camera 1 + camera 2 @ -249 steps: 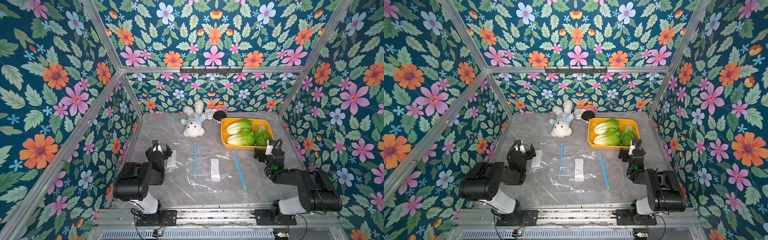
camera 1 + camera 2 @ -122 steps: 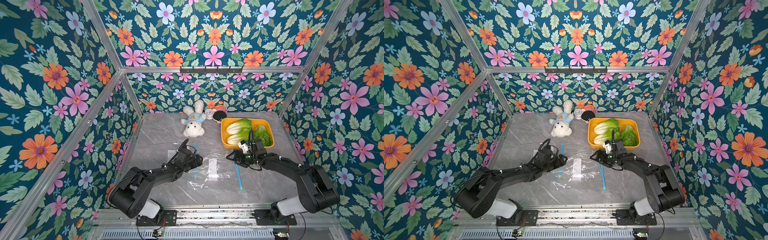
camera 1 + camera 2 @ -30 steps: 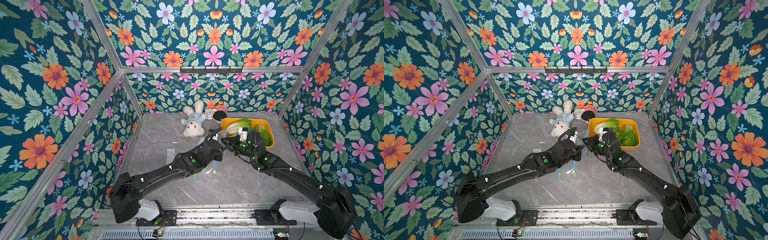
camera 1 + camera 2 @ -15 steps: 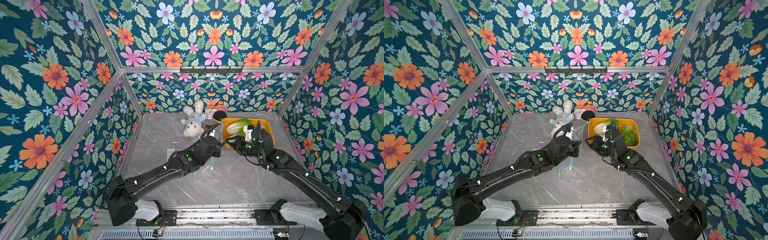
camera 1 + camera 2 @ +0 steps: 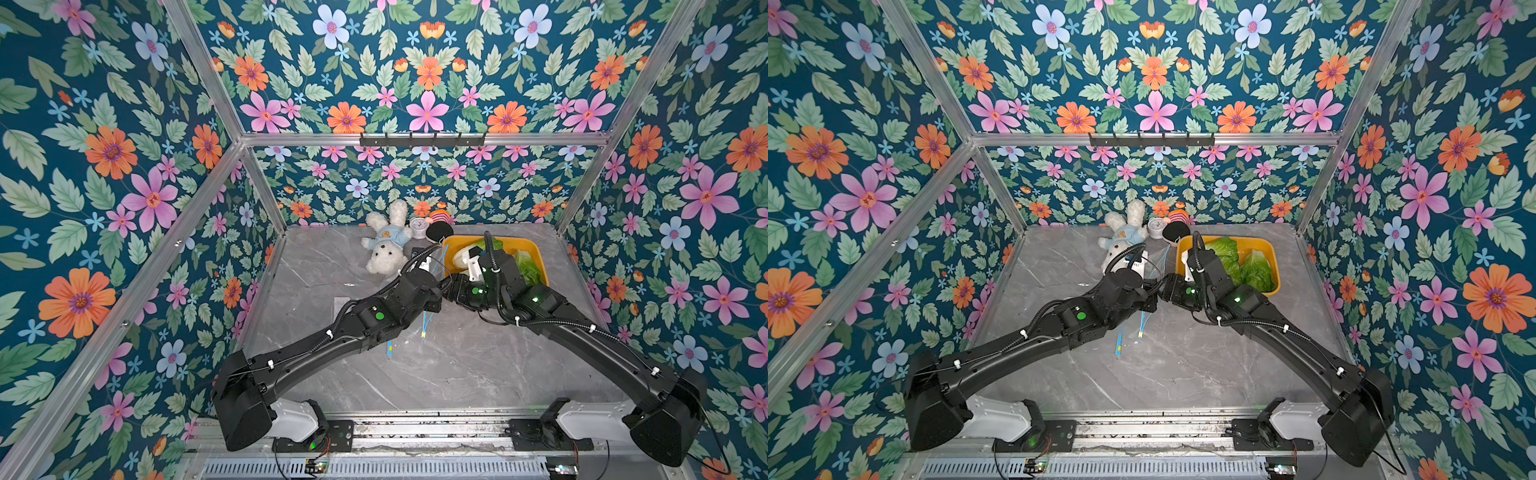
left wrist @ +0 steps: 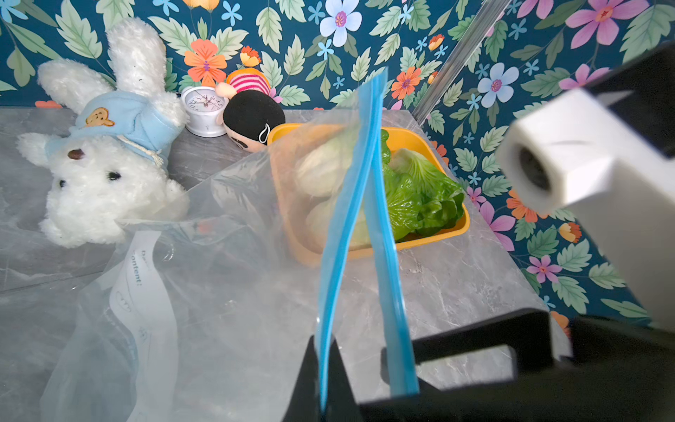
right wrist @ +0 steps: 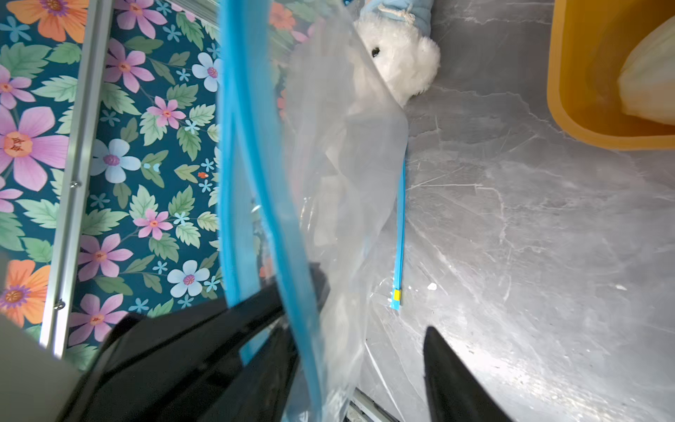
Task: Put the chinese cabbages into a zipper bag and zip it
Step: Open the zipper of the food storage bag at the center of the board.
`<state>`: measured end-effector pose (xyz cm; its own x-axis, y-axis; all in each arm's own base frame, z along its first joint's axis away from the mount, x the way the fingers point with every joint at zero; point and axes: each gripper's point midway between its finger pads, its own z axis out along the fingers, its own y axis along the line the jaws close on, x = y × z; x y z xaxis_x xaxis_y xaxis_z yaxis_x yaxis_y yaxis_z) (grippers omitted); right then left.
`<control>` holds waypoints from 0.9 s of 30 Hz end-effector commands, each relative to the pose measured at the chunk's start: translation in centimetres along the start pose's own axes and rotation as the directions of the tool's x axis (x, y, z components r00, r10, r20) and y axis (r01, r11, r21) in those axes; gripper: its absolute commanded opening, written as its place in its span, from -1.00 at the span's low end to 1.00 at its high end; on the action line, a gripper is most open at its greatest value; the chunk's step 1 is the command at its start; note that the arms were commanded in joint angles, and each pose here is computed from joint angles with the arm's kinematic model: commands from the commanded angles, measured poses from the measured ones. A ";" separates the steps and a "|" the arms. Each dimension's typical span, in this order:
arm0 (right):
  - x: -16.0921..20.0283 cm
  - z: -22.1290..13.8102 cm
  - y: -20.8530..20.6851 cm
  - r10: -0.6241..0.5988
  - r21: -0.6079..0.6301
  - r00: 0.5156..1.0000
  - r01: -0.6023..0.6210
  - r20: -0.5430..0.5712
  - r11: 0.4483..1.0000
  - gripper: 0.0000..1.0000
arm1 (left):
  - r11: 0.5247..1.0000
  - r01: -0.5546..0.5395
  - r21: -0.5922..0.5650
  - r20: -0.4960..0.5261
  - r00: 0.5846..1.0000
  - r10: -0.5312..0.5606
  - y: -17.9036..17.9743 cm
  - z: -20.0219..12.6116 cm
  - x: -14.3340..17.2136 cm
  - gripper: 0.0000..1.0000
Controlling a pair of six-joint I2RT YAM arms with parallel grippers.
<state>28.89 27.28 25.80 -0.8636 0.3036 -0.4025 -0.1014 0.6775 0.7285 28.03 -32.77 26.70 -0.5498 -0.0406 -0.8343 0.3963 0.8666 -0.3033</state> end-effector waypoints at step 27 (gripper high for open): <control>-0.8 8.2 3.3 -0.043 -0.148 0.998 0.049 0.039 0.988 -0.83 | 0.866 -0.278 -0.415 -0.130 0.960 0.246 9.6 -2.9 -5.8 -1.00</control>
<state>31.98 32.90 22.82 -0.8518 0.2350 -0.4682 -0.2032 0.6756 0.7087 33.05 -24.10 32.41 -0.4702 0.1714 -0.8658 0.1974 0.9765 0.0861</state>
